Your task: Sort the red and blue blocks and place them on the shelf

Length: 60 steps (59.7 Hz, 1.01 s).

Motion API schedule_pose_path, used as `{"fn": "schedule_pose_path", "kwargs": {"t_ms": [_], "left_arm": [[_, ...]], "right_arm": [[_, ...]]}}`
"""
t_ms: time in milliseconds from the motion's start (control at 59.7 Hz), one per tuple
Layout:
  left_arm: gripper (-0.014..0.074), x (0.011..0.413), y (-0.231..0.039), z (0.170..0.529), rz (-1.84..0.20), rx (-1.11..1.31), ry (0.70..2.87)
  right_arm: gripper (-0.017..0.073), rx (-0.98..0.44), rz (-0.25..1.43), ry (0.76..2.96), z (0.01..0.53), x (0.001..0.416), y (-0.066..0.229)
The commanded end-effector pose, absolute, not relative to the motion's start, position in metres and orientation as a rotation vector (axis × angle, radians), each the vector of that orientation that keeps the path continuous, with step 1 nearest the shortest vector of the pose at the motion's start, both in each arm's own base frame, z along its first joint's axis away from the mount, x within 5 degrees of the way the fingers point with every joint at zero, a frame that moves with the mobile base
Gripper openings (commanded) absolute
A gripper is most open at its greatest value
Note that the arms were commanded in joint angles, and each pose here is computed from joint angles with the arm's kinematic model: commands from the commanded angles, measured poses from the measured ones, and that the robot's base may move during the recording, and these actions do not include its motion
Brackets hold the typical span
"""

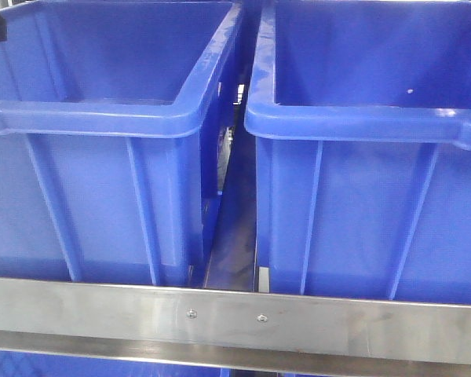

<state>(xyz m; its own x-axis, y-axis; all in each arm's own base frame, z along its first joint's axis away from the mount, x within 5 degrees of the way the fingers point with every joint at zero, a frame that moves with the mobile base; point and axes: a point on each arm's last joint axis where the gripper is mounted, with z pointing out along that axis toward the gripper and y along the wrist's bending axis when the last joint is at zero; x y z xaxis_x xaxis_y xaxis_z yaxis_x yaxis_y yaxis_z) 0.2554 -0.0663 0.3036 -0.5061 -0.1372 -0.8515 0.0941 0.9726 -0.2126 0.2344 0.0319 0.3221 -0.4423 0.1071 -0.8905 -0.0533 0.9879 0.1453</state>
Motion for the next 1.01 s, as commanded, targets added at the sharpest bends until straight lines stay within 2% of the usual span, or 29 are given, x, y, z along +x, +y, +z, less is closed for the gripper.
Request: {"fn": "schedule_pose_path", "kwargs": {"t_ms": [0,34,67,134,184,201,251,419,536,787,988], "left_arm": [[0.0414,0.253,-0.07,0.33,-0.342,-0.028,1.961],[0.0367,0.252,-0.069,0.33,-0.349,-0.04,1.965],[0.0283,0.25,-0.069,0.331,-0.358,-0.056,1.971],[0.0096,0.246,-0.068,0.335,-0.372,-0.074,1.969],[0.0144,0.241,-0.066,0.339,-0.378,-0.077,1.953],[0.015,0.24,-0.066,0.341,-0.378,-0.078,1.95],[0.0147,0.233,-0.064,0.347,-0.382,-0.081,1.934],[0.0146,0.198,-0.052,0.364,-0.369,-0.076,1.878],[0.0146,0.17,-0.043,0.363,-0.345,-0.044,1.817],[0.0146,0.125,-0.031,0.332,-0.378,-0.052,1.769],[0.0146,0.115,-0.03,0.312,-0.391,-0.041,1.749]], "right_arm": [[0.0529,0.01,0.184,1.889,0.346,0.235,0.033],[0.0504,0.011,0.183,1.893,0.346,0.235,0.032],[0.0459,0.011,0.181,1.902,0.345,0.235,0.032],[0.0244,0.013,0.177,1.922,0.345,0.232,0.032],[0.0029,0.028,0.188,1.941,0.345,0.228,0.032],[0.0021,0.036,0.199,1.938,0.347,0.226,0.032],[0.0088,0.057,0.223,1.928,0.352,0.219,0.031],[0.0075,0.06,0.25,1.798,0.379,0.184,0.027],[0.0075,0.056,0.25,1.762,0.38,0.158,0.023],[0.0075,0.069,0.27,1.762,0.328,0.109,0.016],[0.0075,0.067,0.276,1.71,0.293,0.085,0.013]]}}
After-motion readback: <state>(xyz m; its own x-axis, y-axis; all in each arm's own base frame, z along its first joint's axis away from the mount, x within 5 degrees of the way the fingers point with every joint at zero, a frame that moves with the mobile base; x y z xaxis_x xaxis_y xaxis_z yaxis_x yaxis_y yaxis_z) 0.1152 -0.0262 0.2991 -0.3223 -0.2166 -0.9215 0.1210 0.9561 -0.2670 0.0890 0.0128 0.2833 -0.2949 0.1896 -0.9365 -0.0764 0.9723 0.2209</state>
